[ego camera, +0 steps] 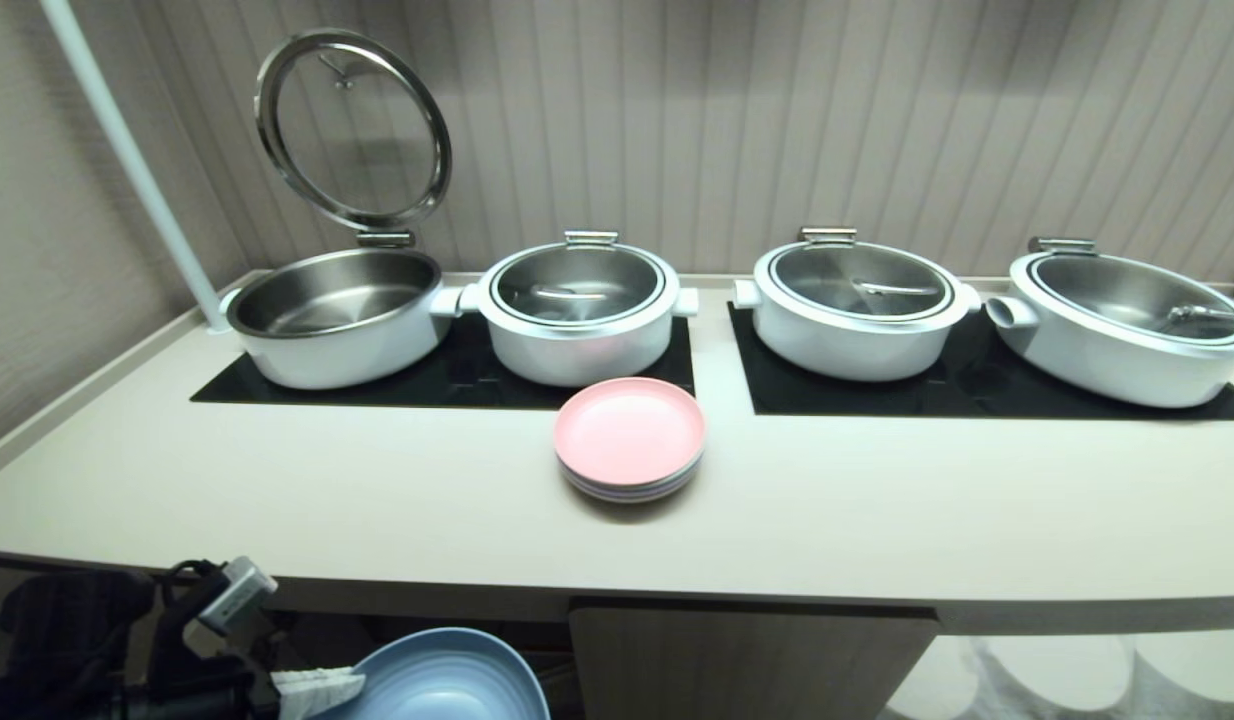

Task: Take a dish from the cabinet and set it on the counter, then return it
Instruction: Place it on the table

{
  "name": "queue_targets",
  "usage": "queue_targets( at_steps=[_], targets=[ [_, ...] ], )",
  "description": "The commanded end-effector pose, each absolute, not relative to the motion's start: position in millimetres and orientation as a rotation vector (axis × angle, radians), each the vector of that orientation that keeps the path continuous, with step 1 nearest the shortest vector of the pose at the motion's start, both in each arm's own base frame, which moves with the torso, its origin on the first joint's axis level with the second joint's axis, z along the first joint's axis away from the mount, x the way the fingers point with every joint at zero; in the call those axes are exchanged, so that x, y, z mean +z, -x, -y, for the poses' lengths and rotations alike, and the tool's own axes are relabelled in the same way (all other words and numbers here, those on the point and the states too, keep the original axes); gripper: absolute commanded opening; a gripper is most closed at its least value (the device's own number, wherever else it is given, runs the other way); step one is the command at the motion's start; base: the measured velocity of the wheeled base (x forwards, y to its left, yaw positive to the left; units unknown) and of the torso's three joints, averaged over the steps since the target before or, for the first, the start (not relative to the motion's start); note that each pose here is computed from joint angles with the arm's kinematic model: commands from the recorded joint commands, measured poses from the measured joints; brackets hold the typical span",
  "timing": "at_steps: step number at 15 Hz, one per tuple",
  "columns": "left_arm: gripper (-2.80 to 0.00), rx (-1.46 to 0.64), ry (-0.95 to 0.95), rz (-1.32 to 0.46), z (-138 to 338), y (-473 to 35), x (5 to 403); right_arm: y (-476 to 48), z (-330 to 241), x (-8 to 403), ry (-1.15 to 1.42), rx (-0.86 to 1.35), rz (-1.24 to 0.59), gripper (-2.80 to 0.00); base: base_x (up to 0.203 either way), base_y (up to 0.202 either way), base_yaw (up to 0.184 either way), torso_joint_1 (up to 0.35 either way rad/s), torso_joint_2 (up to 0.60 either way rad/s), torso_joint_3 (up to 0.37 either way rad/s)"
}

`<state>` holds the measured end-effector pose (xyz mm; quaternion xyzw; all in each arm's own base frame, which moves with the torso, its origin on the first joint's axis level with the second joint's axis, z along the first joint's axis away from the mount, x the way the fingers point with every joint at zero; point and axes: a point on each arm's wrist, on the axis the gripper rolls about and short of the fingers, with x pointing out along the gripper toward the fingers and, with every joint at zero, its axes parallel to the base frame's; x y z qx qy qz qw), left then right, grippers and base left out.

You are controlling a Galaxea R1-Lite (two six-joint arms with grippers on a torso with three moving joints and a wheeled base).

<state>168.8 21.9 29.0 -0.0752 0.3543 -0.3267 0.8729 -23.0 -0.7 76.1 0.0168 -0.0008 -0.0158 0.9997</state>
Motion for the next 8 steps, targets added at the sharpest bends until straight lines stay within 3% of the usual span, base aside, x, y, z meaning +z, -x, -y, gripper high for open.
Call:
queue_targets(
  at_steps=[1,8],
  targets=[
    [-2.8,-0.687,0.157,-0.736,-22.1,-169.8,28.6,23.0,0.7,76.2,-0.034,-0.032,0.002,-2.8,0.0,0.0,0.0,0.0,0.0,0.0],
    [-2.8,-0.683,0.15,-0.722,-23.0,-172.2,30.7,23.0,0.7,76.2,-0.034,-0.032,0.002,-2.8,0.0,0.0,0.0,0.0,0.0,0.0]
  ],
)
